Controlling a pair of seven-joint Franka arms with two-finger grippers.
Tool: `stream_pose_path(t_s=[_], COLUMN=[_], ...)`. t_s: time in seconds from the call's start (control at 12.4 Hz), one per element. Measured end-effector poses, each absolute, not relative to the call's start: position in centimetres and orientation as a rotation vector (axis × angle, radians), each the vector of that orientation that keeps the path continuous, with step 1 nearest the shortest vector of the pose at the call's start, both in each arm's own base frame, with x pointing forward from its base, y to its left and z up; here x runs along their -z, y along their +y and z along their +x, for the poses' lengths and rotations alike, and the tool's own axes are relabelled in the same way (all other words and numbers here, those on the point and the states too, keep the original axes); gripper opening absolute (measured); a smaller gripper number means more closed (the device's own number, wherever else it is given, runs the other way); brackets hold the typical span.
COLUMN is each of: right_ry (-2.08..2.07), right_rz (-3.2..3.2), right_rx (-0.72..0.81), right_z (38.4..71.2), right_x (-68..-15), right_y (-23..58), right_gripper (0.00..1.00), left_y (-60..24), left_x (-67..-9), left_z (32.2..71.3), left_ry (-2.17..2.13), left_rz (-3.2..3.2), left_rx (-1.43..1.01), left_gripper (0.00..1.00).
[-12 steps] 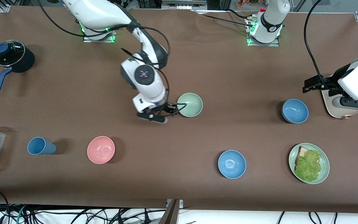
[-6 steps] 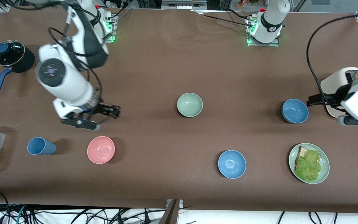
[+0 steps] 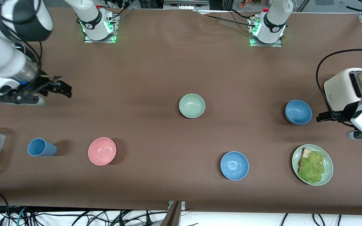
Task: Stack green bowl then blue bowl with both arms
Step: 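Release the green bowl and withdraw the right gripper to rest, then reach the left gripper down and grip the light blue bowl rim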
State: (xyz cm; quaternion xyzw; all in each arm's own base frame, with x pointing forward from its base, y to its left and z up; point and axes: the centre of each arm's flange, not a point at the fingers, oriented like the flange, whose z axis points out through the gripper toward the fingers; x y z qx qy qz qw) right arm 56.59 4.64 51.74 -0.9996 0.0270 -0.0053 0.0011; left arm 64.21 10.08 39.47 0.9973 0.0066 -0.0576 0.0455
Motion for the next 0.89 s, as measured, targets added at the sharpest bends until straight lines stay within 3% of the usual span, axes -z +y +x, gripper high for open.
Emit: stream_pose_path(t_s=[0.56,0.89], right_ry=[0.067,0.117], right_rz=[-3.131,-3.121], right_rx=[0.109,0.193], right_z=[56.5,57.1], right_x=[-55.0,-58.7], right_y=[5.0,3.3], right_gripper=[1.0,1.0], left_y=[15.5,16.1], left_x=[-26.9,-22.5], left_z=[58.6,55.6], left_ry=[-0.049,-0.077], left_rz=[3.022,3.012], left_rx=[0.08,0.076], left_gripper=[0.99,0.95])
